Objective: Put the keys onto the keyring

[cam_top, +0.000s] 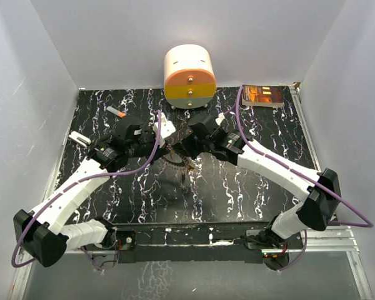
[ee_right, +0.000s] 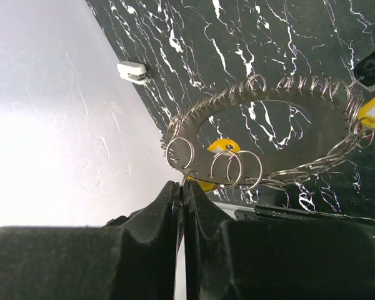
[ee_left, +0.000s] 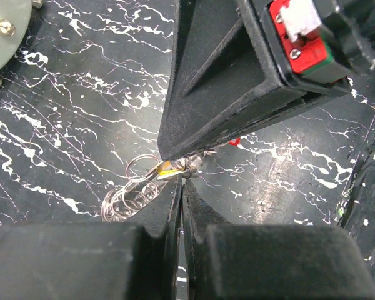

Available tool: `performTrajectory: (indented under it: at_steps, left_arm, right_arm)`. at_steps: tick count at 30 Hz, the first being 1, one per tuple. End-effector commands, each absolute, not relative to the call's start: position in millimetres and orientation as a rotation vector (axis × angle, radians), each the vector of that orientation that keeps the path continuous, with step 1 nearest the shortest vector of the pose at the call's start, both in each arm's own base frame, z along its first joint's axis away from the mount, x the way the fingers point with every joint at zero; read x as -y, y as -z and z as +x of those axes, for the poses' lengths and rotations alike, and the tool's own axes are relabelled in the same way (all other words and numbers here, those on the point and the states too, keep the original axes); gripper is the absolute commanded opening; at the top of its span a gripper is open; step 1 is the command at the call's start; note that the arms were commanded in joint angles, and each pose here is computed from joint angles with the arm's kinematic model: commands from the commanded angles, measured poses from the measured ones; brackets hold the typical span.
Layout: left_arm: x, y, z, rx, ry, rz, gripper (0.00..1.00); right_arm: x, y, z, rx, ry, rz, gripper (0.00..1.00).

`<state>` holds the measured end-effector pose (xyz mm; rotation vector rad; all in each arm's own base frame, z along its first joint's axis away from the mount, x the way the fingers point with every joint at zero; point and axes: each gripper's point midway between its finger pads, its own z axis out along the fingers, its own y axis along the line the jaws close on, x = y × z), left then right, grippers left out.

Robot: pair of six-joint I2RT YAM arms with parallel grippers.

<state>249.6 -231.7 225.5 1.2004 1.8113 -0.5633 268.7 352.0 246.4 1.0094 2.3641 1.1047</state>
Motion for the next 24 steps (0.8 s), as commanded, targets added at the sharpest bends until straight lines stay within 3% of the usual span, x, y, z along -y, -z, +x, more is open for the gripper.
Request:
performTrajectory:
  at_steps: [1,17,21,24]
  left_arm:
    - [229,-235,247,-1.774,0.541,1.198,0.00]
    - [228,-240,249,-1.766,0.534,1.177,0.00]
    - [229,-246,251,-1.753,0.534,1.163,0.22]
    - [230,-248,249,-1.752,0.545,1.164,0.28]
  right_arm:
    - [-364,-311,277,-2.205,-1.345,0.987,0.08]
    - [-364,-310,274,-2.201,-1.374,1.009,0.08]
    - [-366,-308,274,-2.211,-1.376,1.005,0.08]
    - [-365,-307,275,-2.207,-1.373,1.011,0.08]
